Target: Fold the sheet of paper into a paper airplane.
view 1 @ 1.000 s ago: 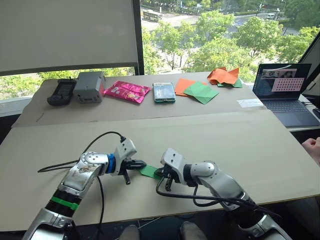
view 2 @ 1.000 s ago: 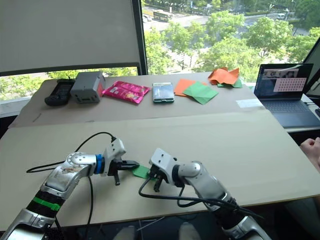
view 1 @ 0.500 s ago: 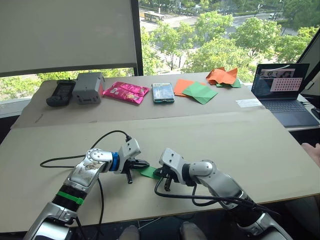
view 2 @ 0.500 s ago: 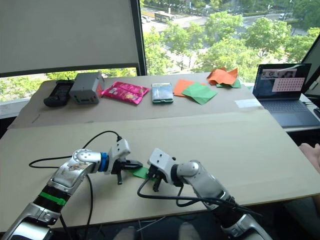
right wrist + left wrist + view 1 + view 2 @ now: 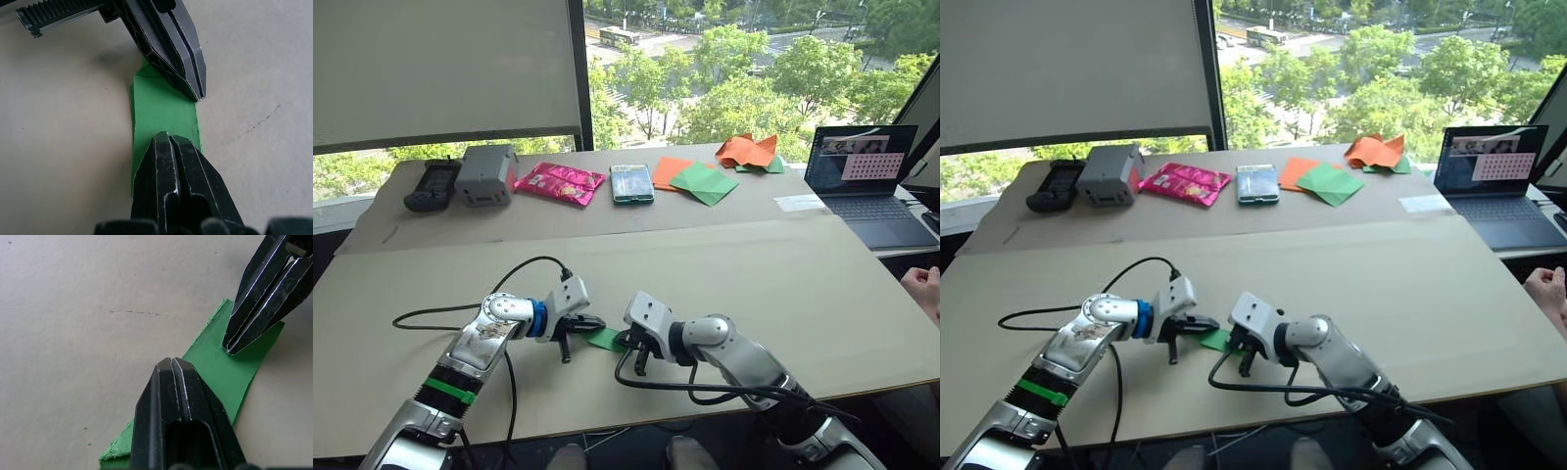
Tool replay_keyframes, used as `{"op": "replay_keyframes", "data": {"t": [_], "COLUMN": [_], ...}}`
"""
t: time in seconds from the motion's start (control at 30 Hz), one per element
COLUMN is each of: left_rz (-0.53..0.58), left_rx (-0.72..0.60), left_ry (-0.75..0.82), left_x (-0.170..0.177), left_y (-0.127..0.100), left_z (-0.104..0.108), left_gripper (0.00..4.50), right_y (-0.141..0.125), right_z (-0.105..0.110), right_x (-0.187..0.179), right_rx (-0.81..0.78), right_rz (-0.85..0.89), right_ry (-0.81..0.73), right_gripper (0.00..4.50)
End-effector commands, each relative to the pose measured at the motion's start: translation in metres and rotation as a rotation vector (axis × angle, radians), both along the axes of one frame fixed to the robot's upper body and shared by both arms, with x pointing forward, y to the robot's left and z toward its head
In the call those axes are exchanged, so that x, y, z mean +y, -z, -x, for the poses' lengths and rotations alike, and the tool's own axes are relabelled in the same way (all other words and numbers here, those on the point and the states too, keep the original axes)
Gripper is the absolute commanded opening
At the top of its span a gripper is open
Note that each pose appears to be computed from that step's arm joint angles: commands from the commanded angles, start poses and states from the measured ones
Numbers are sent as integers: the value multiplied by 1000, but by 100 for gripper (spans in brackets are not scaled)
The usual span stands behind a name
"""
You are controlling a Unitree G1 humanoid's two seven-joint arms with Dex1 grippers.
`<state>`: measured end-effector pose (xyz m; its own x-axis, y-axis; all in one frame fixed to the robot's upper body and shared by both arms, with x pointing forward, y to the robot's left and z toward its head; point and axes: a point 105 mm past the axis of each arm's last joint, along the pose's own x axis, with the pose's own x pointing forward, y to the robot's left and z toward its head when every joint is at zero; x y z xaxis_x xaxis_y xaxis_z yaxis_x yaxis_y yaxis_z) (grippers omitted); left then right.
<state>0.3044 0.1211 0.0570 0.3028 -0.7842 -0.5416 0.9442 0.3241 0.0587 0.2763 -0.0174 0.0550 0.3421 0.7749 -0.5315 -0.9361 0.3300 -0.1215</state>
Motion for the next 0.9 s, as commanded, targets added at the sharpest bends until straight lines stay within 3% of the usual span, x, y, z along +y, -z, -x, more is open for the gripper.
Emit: {"op": "replay_keyframes", "data": {"t": [0.03, 0.53, 0.9], "left_rz": [-85, -133, -131], "left_rx": [87, 104, 103], "left_ry": [-39, -148, -183], "left_x": [23, 61, 69], "left_y": [25, 33, 34], "left_z": [9, 9, 8], "left_gripper": [0, 0, 0], "right_y": [40, 39, 39], "right_z": [4, 6, 7], "right_x": [-23, -19, -19], "right_rx": [117, 117, 118], "right_rz": [146, 141, 142], "right_ry": [87, 67, 62], "right_gripper": [1, 1, 1]}}
